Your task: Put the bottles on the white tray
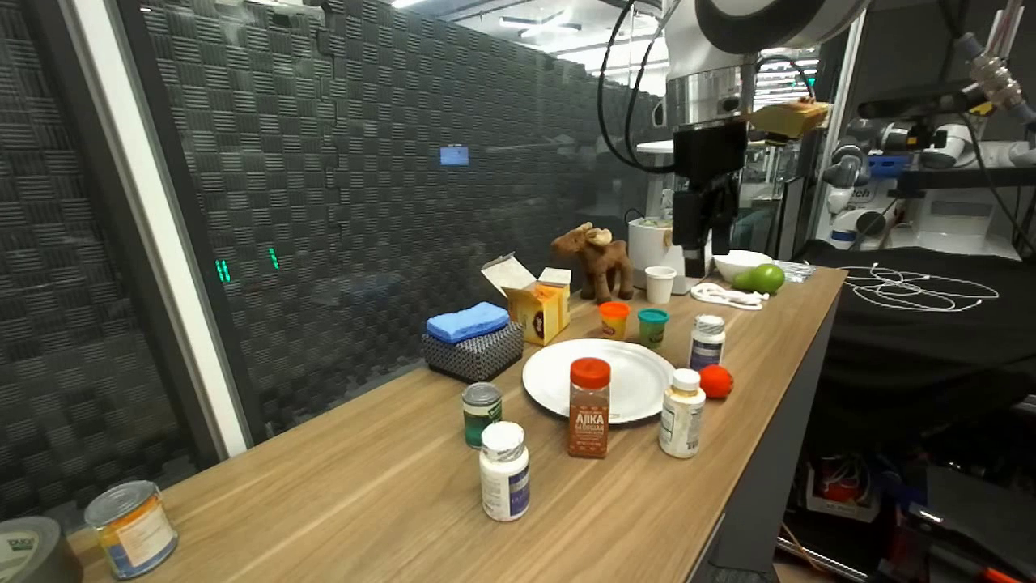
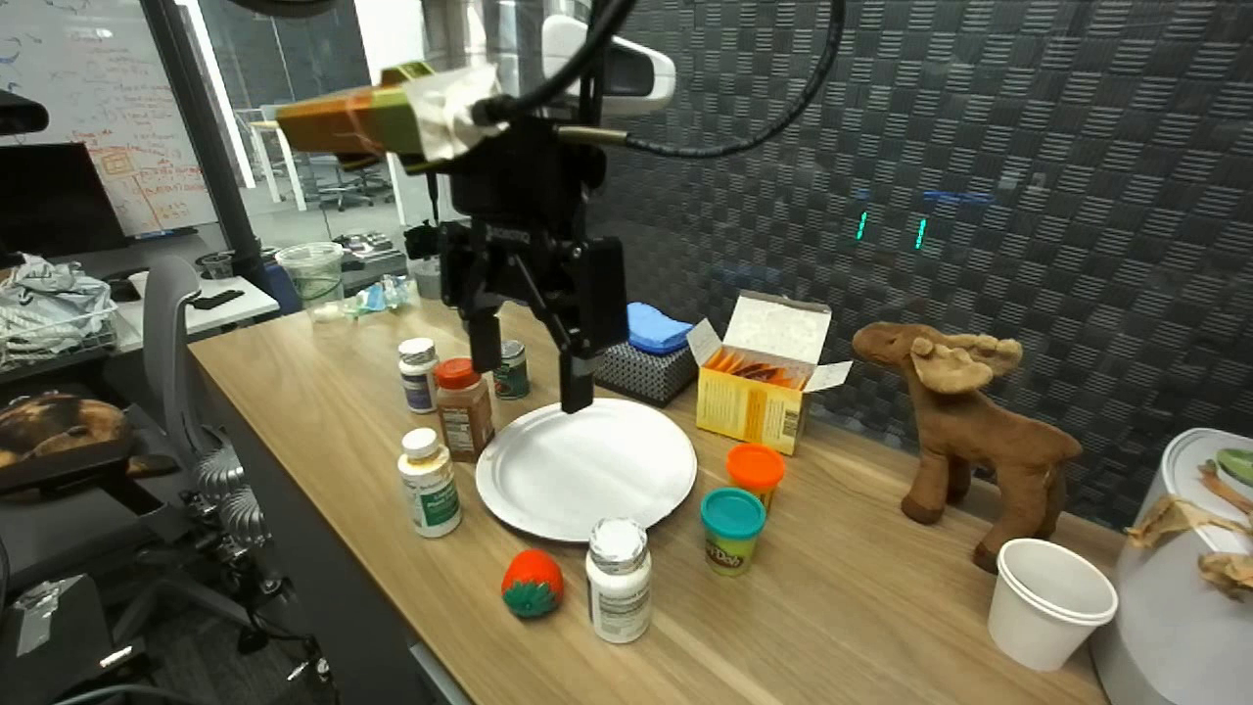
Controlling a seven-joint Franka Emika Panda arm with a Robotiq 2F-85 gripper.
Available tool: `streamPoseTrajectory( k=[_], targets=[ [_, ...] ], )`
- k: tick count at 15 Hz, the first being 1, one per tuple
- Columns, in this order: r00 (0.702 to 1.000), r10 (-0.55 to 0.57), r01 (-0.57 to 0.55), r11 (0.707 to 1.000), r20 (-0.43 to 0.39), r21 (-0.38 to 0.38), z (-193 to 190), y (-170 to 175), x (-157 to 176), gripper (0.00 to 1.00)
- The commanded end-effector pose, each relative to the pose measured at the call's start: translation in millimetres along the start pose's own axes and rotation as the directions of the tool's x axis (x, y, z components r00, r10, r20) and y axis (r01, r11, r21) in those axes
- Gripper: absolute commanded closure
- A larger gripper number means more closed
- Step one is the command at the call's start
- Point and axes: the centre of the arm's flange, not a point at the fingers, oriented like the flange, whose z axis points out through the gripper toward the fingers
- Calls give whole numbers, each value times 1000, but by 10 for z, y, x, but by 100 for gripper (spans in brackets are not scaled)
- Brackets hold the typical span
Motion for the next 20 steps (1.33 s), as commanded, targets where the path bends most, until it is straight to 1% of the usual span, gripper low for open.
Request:
streamPoseTrajectory(
  k=[1,5,8,15,17,20],
  targets=[
    [996,-2,0,1000,-93,-20,21,115,654,0],
    [986,-24,16,998,-163,-54,208,261,1131,0],
    [985,-27,15,997,-172,-70,425,383,1363,0],
    [989,-26,14,997,-144,-81,769,698,1606,0],
    [992,-27,15,996,-127,-88,886,727,1650,0],
    [994,-41,34,997,-100,-72,1034,735,1702,0]
  ],
)
